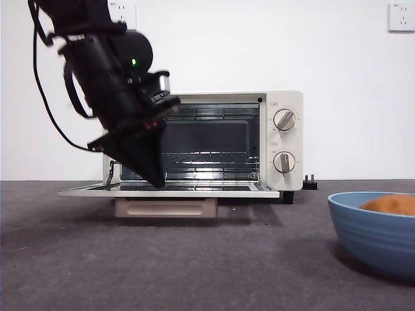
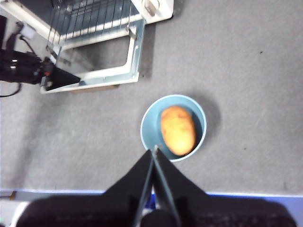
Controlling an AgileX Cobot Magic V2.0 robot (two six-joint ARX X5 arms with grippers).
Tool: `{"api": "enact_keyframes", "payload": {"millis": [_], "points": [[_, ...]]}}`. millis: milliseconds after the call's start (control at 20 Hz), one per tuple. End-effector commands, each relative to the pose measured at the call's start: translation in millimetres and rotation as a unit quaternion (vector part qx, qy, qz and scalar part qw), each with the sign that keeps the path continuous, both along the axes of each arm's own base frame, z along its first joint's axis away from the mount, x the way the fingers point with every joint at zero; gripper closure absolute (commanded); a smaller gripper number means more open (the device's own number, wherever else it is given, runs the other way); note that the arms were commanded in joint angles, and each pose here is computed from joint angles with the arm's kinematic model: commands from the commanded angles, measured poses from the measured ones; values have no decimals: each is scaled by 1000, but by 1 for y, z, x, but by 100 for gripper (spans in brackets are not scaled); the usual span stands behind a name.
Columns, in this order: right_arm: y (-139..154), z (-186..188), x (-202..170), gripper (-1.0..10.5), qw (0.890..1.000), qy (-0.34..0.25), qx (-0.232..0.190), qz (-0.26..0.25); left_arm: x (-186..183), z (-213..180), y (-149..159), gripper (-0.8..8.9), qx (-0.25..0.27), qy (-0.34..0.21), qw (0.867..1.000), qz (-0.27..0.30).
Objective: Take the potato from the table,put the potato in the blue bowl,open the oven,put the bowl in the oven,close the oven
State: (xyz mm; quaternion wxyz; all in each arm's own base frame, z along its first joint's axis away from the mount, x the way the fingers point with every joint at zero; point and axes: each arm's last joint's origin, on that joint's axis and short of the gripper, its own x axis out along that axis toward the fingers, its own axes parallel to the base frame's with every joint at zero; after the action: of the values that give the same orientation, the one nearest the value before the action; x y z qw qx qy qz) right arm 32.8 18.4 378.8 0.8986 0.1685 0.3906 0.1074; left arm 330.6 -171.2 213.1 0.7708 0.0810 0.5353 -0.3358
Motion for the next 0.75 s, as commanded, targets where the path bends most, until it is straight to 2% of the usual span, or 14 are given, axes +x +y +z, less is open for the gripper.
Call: {"api": "enact_keyframes", "payload": {"millis": [50, 300, 550, 750], "points": [[6, -4, 7, 958, 999, 31, -9, 8, -19, 34, 1, 819, -20, -34, 999, -17], [25, -14, 34, 958, 994, 89, -51, 34, -69, 103, 24, 819, -43, -82, 995, -22], [39, -73, 56, 958, 974, 189, -124, 28, -117, 145, 49, 819, -56, -118, 991, -30], [48, -105, 71, 936, 975, 200, -96, -2, -150, 160, 66, 819, -51, -110, 992, -32]]}}
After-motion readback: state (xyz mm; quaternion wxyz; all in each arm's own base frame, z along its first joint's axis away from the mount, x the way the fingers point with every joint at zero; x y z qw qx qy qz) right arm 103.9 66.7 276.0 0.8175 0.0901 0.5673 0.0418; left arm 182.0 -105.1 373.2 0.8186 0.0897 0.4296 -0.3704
